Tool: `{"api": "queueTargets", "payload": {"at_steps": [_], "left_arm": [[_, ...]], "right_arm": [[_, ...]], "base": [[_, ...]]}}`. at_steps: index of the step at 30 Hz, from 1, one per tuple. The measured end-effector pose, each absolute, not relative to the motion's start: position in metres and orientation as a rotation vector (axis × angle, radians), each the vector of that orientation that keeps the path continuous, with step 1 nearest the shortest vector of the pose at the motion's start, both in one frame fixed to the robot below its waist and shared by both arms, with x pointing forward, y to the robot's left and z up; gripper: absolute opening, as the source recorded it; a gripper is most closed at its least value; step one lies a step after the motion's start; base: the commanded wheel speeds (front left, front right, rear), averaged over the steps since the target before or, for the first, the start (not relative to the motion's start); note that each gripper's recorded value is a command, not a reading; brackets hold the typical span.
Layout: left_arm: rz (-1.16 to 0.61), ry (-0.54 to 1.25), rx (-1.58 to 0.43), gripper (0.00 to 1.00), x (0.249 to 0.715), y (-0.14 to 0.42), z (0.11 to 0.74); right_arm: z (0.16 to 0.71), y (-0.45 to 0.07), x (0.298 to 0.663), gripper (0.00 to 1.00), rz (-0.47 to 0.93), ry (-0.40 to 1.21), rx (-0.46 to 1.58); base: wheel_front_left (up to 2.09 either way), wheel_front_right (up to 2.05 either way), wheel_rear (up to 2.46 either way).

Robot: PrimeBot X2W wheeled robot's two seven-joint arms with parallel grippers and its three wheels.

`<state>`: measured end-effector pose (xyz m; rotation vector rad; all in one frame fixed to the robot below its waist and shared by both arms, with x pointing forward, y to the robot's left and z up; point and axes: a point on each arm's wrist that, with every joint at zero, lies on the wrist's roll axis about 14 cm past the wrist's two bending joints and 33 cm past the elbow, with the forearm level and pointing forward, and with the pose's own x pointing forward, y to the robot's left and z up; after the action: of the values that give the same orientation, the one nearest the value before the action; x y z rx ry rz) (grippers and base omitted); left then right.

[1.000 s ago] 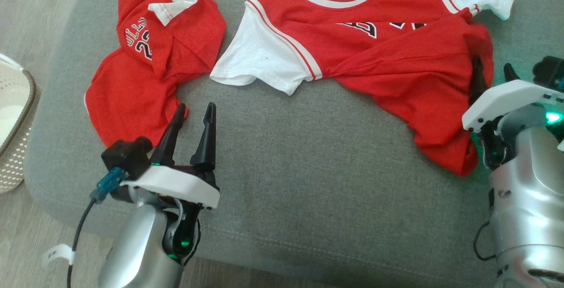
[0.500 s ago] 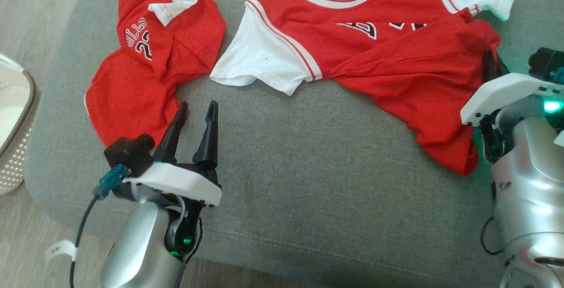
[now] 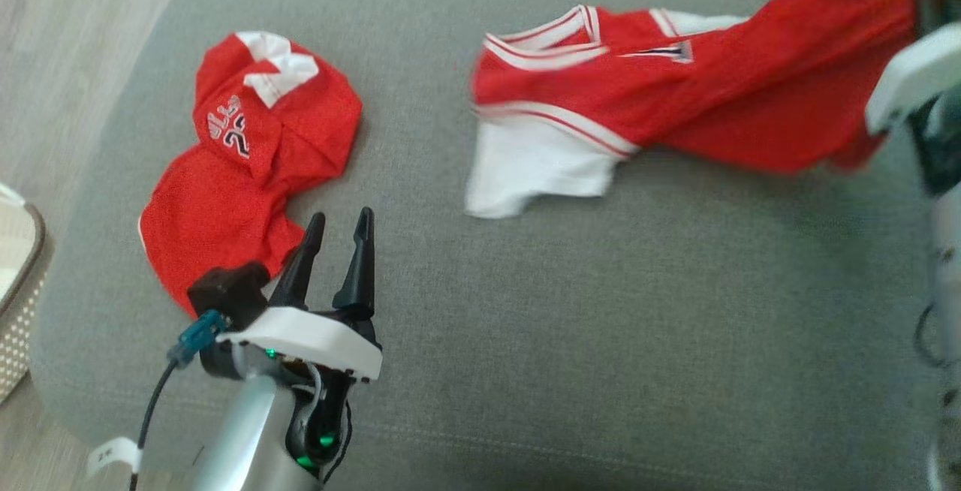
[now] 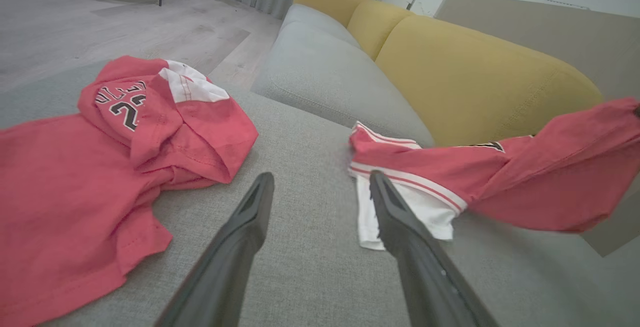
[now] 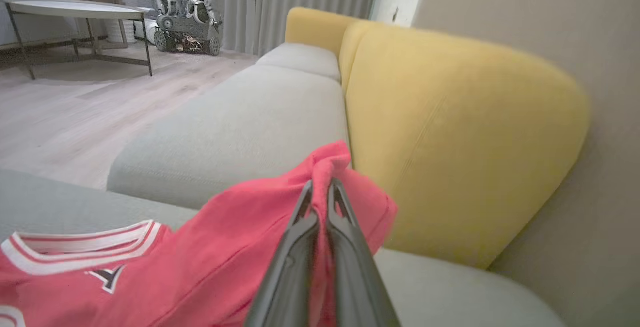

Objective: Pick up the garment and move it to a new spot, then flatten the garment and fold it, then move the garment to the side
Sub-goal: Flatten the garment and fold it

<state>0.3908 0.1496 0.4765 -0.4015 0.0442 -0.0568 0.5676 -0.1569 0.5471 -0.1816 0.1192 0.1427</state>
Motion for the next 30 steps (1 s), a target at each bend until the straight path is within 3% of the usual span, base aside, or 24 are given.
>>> {"api": "queueTargets", "payload": {"at_steps": [5, 9, 14, 18, 19, 20, 25, 30], "left_arm": [[-0.063, 0.021, -0.418, 1.0, 0.384, 0.143, 0.487], [-0.081, 0.026, -0.42, 1.0, 0.385, 0.136, 0.486], [-0.107, 0.032, -0.423, 1.0, 0.389, 0.127, 0.485], [-0.137, 0.044, -0.422, 1.0, 0.393, 0.116, 0.483], [-0.147, 0.048, -0.419, 1.0, 0.394, 0.113, 0.482], [-0.155, 0.053, -0.417, 1.0, 0.395, 0.11, 0.481], [-0.192, 0.07, -0.416, 1.0, 0.4, 0.098, 0.477], [-0.221, 0.08, -0.412, 1.0, 0.404, 0.088, 0.474]], "right_arm": [[0.611, -0.168, 0.567, 0.0, 0.129, 0.043, -0.292], [0.566, -0.177, 0.545, 0.0, 0.134, 0.168, -0.285], [0.485, -0.196, 0.489, 0.0, 0.105, 0.363, -0.212], [0.451, -0.198, 0.45, 0.02, 0.085, 0.442, -0.138], [0.447, -0.197, 0.442, 0.8, 0.083, 0.449, -0.123], [0.443, -0.196, 0.436, 1.0, 0.079, 0.459, -0.109], [0.429, -0.204, 0.406, 1.0, 0.032, 0.519, -0.059], [0.468, -0.225, 0.407, 1.0, -0.048, 0.379, -0.042]], "base": [[0.0, 0.0, 0.0], [0.0, 0.0, 0.0], [0.0, 0.0, 0.0], [0.0, 0.0, 0.0], [0.0, 0.0, 0.0], [0.0, 0.0, 0.0], [0.0, 0.0, 0.0], [0.0, 0.0, 0.0]]}}
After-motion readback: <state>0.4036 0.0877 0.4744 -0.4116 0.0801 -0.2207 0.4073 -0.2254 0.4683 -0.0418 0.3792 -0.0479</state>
